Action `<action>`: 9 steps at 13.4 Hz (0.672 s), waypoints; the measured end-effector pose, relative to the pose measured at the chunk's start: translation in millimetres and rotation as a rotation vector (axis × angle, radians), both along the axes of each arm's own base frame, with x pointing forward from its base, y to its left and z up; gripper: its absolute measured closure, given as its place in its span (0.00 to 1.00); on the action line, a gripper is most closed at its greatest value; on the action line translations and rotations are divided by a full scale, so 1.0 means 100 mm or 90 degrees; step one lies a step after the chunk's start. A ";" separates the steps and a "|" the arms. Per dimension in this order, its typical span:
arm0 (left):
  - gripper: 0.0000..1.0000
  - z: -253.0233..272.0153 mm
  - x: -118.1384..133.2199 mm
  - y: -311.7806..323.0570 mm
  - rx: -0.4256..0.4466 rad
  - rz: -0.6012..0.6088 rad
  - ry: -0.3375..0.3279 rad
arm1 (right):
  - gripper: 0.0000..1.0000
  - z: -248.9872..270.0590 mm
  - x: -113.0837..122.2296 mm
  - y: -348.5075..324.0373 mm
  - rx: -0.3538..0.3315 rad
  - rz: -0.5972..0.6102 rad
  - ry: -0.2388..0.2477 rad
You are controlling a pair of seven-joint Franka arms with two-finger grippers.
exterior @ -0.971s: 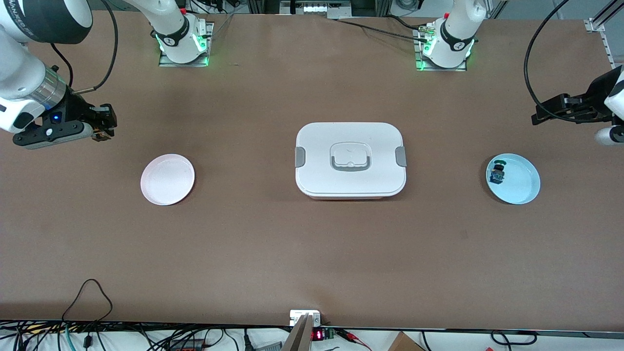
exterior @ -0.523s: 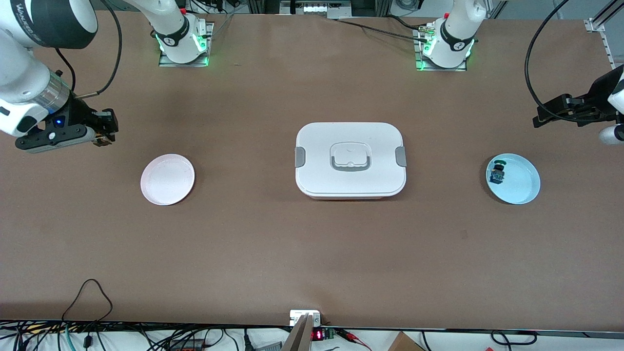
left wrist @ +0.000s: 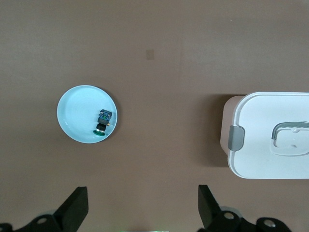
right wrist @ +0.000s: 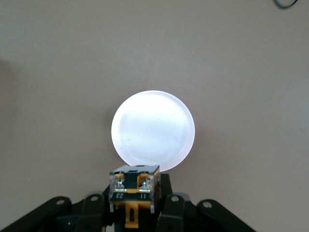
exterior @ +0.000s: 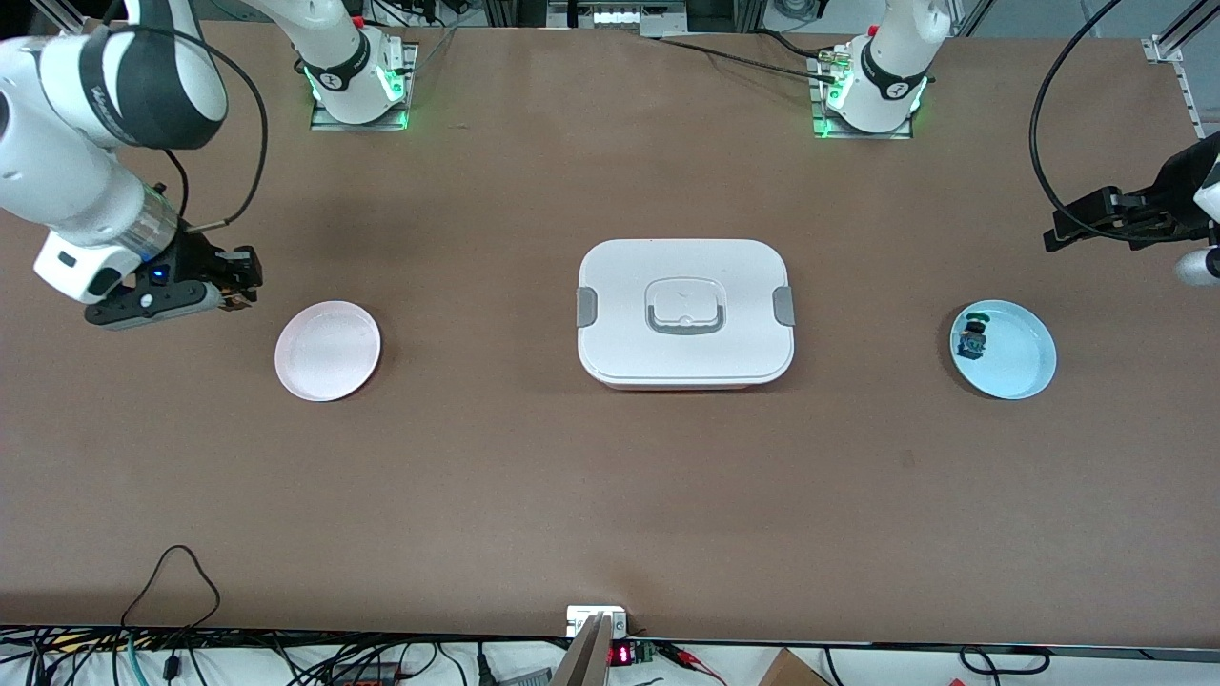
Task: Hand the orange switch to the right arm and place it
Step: 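Carry the switch with the right gripper toward the white plate, then lower the orange switch onto the white plate with the right gripper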
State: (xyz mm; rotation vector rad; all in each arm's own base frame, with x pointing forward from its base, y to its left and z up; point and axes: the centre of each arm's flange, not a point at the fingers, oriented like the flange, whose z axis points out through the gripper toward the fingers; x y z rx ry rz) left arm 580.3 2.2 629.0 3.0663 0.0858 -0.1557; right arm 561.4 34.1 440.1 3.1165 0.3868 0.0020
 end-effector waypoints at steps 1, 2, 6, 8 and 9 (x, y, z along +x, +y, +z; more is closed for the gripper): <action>0.00 0.00 0.00 0.04 -0.001 0.001 -0.002 | 0.66 -0.16 0.00 0.00 0.001 -0.002 0.005; 0.00 0.00 0.00 0.06 -0.002 0.003 -0.003 | 0.66 -0.31 0.01 0.01 0.000 -0.003 0.005; 0.00 -0.03 0.00 0.01 -0.002 -0.003 0.002 | 0.66 -0.87 0.03 0.02 -0.005 -0.010 0.019; 0.00 -0.03 0.00 0.01 -0.003 -0.015 -0.009 | 0.66 -1.06 0.05 0.03 0.006 -0.023 0.026; 0.00 -0.03 0.01 0.02 -0.003 -0.028 -0.024 | 0.66 -1.15 0.06 0.04 0.007 -0.026 0.025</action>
